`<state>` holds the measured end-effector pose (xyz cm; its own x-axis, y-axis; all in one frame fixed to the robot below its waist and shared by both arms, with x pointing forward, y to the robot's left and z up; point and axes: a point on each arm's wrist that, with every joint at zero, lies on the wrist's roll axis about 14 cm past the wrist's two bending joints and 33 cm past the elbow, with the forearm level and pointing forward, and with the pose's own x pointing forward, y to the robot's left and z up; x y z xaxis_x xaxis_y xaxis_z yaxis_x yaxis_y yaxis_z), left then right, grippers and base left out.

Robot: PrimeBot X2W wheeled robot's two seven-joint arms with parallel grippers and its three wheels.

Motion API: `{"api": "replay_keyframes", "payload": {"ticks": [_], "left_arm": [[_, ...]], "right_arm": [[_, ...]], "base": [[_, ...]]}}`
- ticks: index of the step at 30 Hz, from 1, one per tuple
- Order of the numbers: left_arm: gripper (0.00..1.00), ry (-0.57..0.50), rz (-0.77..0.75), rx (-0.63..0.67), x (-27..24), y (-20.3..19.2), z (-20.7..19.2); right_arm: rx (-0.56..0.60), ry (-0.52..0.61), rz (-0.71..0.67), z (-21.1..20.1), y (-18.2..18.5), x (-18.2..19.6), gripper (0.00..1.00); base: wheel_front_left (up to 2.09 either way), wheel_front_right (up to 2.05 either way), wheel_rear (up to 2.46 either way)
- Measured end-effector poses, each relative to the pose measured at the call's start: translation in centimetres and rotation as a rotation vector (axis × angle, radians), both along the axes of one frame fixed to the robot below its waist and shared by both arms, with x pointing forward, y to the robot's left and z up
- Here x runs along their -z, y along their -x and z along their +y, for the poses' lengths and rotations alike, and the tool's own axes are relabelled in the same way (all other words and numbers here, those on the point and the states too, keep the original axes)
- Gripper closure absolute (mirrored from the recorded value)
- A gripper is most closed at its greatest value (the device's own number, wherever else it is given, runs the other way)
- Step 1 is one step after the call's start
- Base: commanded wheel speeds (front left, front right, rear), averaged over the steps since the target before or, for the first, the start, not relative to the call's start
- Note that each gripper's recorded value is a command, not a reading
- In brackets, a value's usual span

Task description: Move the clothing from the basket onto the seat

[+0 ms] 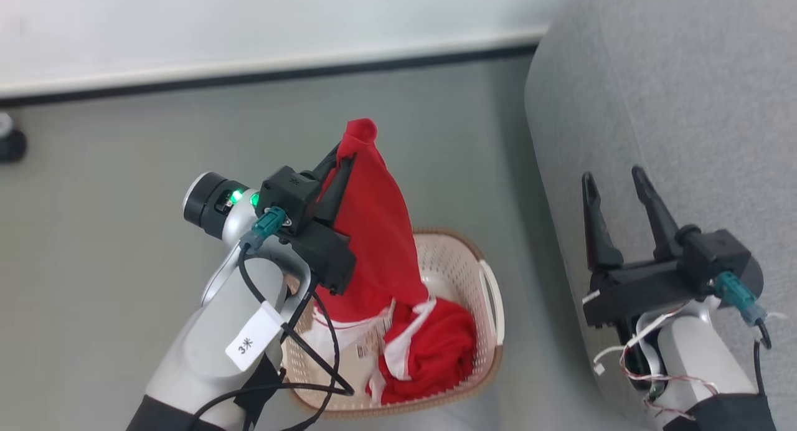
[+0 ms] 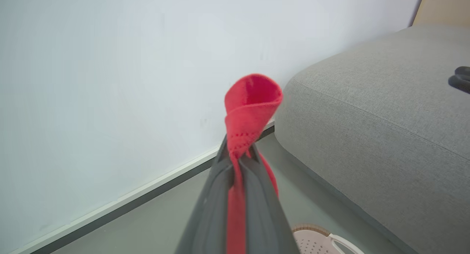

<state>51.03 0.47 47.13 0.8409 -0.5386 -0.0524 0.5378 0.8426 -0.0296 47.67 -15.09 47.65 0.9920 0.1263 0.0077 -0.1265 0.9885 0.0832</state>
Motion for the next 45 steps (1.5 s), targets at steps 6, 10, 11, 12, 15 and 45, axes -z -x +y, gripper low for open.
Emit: {"api": "replay_keyframes", "payload": {"ticks": [6,10,11,12,15,45], "left_arm": [[1.00,0.015,-0.071,-0.021,-3.8,0.6,0.7],[1.00,0.040,-0.105,-0.030,-6.1,1.2,1.1],[1.00,0.040,-0.116,-0.032,-6.6,1.4,1.2],[1.00,0.042,-0.125,-0.034,-7.2,1.6,1.3],[1.00,0.062,-0.153,-0.047,-8.9,2.2,1.6],[1.00,0.125,-0.332,0.039,-18.1,8.9,-0.1]], "right_arm": [[-0.016,-0.004,-0.021,0.4,1.5,-1.4,0.00],[-0.030,-0.005,-0.032,0.7,2.6,-2.1,0.00],[-0.037,-0.004,-0.035,0.9,2.9,-2.3,0.00],[-0.047,-0.004,-0.040,1.1,3.1,-2.6,0.00],[-0.072,-0.001,-0.056,1.8,3.7,-3.4,0.00],[-0.347,0.169,-0.132,7.8,7.9,-6.5,0.00]], "base": [[0.00,0.00,0.00],[0.00,0.00,0.00],[0.00,0.00,0.00],[0.00,0.00,0.00],[0.00,0.00,0.00],[0.00,0.00,0.00]]}}
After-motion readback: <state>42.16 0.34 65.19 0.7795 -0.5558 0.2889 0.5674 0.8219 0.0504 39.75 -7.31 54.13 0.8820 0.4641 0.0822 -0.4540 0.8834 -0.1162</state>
